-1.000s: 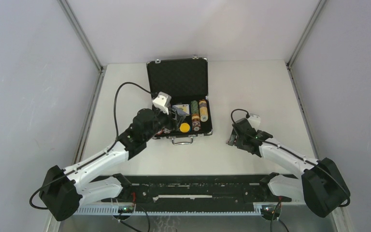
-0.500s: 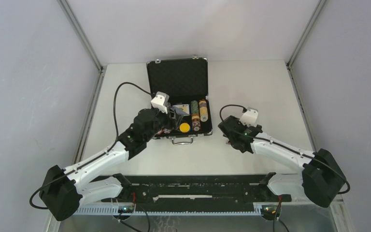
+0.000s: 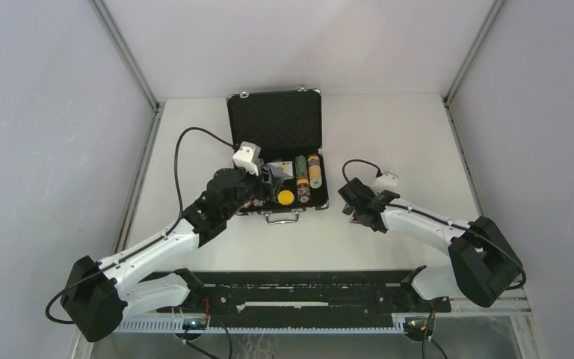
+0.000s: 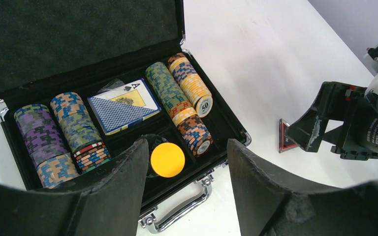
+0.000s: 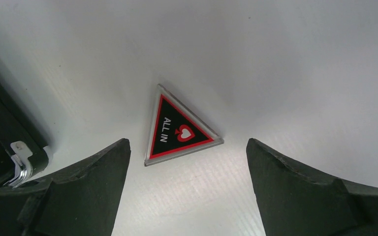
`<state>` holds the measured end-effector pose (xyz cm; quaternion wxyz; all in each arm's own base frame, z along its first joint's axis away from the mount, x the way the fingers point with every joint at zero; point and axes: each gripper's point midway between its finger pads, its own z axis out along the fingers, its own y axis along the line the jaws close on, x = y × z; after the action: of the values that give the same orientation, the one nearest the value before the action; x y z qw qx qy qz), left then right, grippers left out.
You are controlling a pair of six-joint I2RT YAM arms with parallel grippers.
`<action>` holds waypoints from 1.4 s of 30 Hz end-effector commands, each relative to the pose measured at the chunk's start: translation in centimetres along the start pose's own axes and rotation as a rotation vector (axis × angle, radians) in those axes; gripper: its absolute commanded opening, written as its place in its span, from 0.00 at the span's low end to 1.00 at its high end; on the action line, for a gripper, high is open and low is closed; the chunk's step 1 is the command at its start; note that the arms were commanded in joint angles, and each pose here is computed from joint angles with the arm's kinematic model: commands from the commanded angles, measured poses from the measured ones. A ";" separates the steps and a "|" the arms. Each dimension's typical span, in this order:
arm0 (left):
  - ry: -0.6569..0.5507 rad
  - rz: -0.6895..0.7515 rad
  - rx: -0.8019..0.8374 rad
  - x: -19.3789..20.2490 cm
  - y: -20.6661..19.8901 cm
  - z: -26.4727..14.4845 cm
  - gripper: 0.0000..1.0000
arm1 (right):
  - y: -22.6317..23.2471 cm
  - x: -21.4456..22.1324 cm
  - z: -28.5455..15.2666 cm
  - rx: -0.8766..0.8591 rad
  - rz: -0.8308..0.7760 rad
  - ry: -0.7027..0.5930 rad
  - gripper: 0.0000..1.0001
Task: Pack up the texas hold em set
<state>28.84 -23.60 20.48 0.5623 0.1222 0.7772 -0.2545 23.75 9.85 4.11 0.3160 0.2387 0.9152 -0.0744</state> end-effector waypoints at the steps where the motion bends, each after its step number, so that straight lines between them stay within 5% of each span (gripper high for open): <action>1: -0.043 -0.026 0.023 -1.0 -0.6 -0.4 0.64 | 2.1 -0.3 -0.3 -0.069 0.070 0.021 0.95; 29: -0.023 -0.021 0.052 -0.7 -1.1 -0.3 0.64 | 1.0 2.0 2.6 -0.003 0.053 0.081 0.77; 42: -0.016 -0.019 0.063 -0.6 -1.3 -0.3 0.64 | 1.0 1.8 2.3 -0.012 0.054 0.077 0.52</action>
<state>28.45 -24.03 20.42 0.5547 0.1293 0.7773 -0.2671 23.98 10.44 1.20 0.2824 0.2558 0.9225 -0.0616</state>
